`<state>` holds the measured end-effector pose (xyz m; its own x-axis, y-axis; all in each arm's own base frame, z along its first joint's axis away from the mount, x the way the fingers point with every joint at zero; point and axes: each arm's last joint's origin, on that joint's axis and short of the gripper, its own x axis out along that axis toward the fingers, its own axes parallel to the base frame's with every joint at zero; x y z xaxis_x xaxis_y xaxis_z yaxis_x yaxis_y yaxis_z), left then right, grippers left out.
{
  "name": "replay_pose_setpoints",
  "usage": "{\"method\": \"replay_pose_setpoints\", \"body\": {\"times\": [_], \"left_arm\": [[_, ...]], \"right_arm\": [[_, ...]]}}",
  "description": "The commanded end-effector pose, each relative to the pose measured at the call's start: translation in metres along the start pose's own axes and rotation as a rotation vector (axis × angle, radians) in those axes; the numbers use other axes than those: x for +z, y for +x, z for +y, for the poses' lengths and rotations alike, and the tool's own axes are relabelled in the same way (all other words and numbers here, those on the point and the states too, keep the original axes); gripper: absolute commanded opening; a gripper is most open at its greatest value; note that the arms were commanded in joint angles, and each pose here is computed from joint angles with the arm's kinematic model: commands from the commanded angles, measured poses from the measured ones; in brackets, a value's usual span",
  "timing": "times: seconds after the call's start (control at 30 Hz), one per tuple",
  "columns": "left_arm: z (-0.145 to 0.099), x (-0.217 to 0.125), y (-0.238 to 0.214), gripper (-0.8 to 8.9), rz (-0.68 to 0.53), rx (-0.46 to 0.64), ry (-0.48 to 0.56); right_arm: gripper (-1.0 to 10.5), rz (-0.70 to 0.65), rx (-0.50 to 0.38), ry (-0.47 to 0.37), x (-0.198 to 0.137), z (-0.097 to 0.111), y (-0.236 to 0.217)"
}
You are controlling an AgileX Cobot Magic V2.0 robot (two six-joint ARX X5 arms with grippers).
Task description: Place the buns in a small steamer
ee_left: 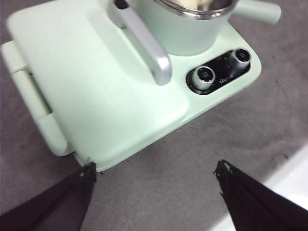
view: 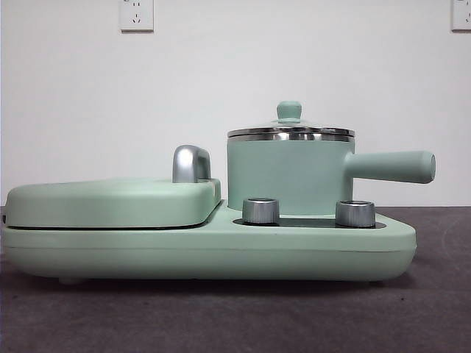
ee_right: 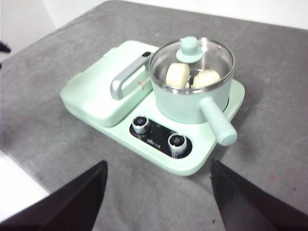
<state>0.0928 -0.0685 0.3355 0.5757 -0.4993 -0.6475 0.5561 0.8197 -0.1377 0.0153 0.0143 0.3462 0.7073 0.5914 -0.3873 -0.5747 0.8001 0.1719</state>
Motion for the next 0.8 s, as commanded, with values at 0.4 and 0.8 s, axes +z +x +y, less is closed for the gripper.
{"method": "replay_pose_setpoints", "body": {"times": [0.4,0.8], "left_arm": [[0.004,-0.022,-0.016,0.07,-0.163,0.004,-0.027],[0.004,-0.022,-0.017,0.07,-0.164,0.004,-0.028]], "right_arm": [[0.2,-0.048,0.01,-0.029,0.006,0.001,-0.001],[0.2,-0.071,0.012,-0.034,0.008,0.001,-0.001]]}}
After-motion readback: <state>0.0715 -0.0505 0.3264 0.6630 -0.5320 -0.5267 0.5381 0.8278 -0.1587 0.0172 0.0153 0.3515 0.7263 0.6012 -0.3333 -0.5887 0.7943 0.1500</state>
